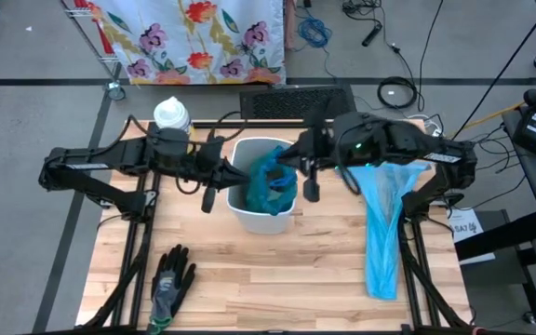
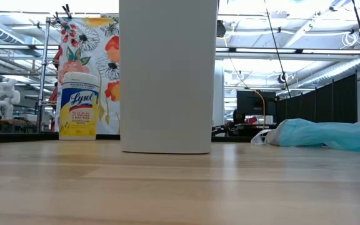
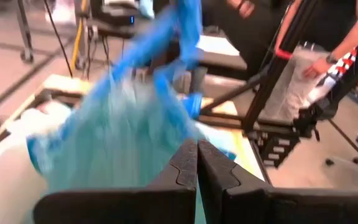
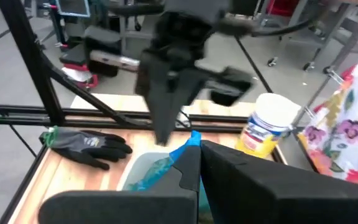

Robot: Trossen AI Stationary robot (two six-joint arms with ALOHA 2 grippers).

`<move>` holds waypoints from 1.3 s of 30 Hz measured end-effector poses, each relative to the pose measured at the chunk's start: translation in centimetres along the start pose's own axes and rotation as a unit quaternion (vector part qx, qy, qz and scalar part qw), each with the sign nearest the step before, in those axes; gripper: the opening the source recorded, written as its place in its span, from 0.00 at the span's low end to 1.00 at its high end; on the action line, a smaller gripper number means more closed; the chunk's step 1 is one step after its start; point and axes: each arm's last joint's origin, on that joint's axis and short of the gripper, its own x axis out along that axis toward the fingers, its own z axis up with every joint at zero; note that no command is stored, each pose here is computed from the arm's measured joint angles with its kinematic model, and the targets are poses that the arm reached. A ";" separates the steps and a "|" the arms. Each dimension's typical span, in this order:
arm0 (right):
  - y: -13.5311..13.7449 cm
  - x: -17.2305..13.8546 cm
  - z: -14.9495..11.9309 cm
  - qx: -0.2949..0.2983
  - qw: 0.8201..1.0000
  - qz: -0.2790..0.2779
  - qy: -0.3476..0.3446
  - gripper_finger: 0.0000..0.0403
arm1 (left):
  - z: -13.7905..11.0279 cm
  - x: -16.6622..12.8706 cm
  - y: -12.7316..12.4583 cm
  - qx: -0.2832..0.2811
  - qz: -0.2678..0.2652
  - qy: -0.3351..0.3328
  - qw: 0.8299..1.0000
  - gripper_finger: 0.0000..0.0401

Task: Place trash/remove bag and relplace
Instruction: Close the blue trash bag

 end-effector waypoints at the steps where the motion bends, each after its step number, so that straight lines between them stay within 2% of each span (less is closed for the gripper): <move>1: 0.3 0.5 -0.1 -0.003 1.000 0.003 0.003 0.00 | 0.2 0.0 0.1 0.006 0.000 -0.010 1.000 0.01; 5: 0.8 2.2 -0.1 -0.009 1.000 0.007 -0.008 0.00 | 0.3 0.0 0.4 0.011 0.007 -0.015 1.000 0.01; 9: 1.0 2.6 0.1 -0.005 1.000 0.015 -0.024 0.00 | 0.3 0.4 0.6 0.020 0.010 -0.014 1.000 0.01; 18: 0.8 2.7 0.9 -0.003 0.998 0.015 -0.064 0.00 | 1.3 0.1 1.3 0.040 0.019 -0.065 0.997 0.01; 23: 0.4 2.8 1.0 -0.002 0.998 0.009 -0.066 0.00 | 1.5 0.0 1.4 0.042 -0.022 -0.069 0.996 0.01; 33: -1.3 2.9 1.1 0.001 0.997 -0.016 -0.075 0.00 | 1.9 0.0 1.4 0.047 -0.036 -0.087 0.994 0.01; 39: -1.3 2.9 1.2 0.002 0.996 -0.017 -0.083 0.00 | 2.4 -0.2 2.0 0.048 -0.025 -0.107 0.993 0.01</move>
